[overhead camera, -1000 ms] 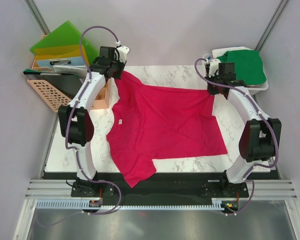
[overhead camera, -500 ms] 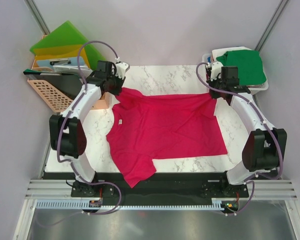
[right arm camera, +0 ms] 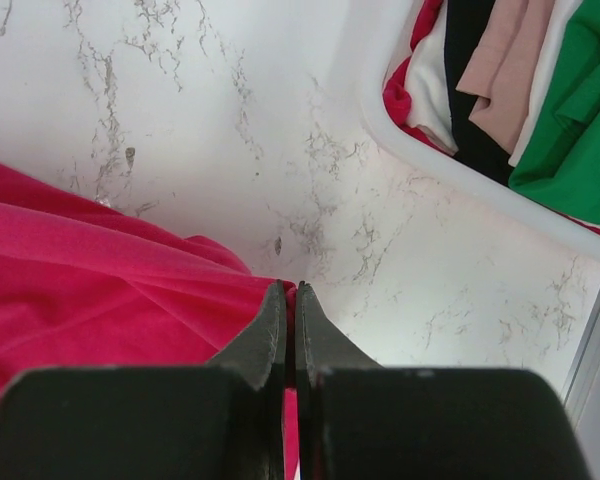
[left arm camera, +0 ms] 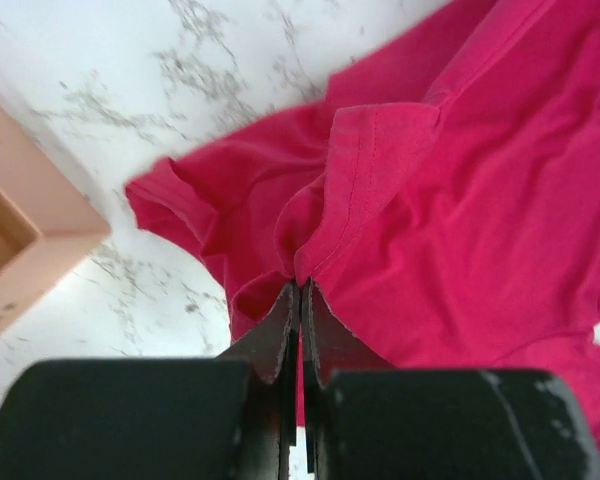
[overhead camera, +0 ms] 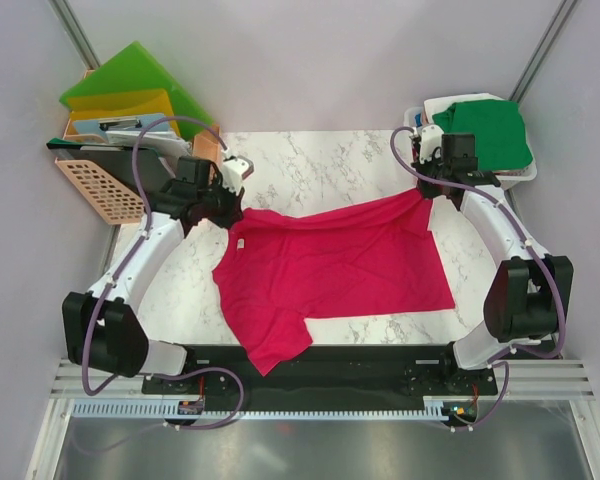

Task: Fold and stack the t-shirts
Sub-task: Fold the flattened tshirt in 1/3 of the way

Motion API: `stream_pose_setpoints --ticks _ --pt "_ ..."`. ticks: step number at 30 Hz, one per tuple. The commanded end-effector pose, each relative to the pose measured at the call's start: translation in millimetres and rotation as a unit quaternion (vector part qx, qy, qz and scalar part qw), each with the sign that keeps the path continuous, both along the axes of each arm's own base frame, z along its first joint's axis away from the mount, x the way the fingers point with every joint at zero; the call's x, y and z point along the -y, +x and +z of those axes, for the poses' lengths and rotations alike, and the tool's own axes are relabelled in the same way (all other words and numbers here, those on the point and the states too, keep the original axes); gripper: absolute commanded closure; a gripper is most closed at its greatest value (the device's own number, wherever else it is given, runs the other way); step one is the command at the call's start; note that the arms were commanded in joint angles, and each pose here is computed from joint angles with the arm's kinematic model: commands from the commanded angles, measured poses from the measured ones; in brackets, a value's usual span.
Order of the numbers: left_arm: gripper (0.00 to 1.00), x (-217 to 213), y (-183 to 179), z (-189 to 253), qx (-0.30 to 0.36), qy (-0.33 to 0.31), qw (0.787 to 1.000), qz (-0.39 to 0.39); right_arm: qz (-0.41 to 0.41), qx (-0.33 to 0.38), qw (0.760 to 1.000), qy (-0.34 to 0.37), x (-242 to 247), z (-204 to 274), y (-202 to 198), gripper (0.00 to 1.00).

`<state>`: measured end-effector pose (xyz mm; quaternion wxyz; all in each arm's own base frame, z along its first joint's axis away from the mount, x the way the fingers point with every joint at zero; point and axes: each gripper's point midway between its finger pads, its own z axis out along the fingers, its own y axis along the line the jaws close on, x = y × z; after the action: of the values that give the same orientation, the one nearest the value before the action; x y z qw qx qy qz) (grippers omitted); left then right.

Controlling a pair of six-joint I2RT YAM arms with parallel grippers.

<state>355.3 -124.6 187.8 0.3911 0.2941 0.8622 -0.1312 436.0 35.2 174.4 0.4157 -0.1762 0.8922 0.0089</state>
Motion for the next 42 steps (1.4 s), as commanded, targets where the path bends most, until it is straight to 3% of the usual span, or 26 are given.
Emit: stream_pose_setpoints --ticks 1,20,28,32,42 --pt "0.98 2 -26 -29 -0.048 0.0 0.999 -0.017 0.012 0.013 1.0 0.005 -3 10 2 1.0" --pt "0.98 18 -57 -88 -0.191 -0.027 0.98 -0.046 0.073 -0.107 0.992 -0.008 -8 -46 -78 1.0" --pt "0.98 18 -65 -110 -0.228 -0.021 0.972 -0.049 0.08 -0.116 0.99 0.001 -11 -50 -91 1.0" --pt "0.98 16 -65 -111 -0.226 -0.017 0.973 -0.049 0.06 -0.079 0.995 -0.016 -4 -40 -70 1.0" --pt "0.98 12 -69 -119 -0.228 -0.006 0.973 -0.045 0.021 -0.073 0.997 -0.026 -1 -50 4 1.0"
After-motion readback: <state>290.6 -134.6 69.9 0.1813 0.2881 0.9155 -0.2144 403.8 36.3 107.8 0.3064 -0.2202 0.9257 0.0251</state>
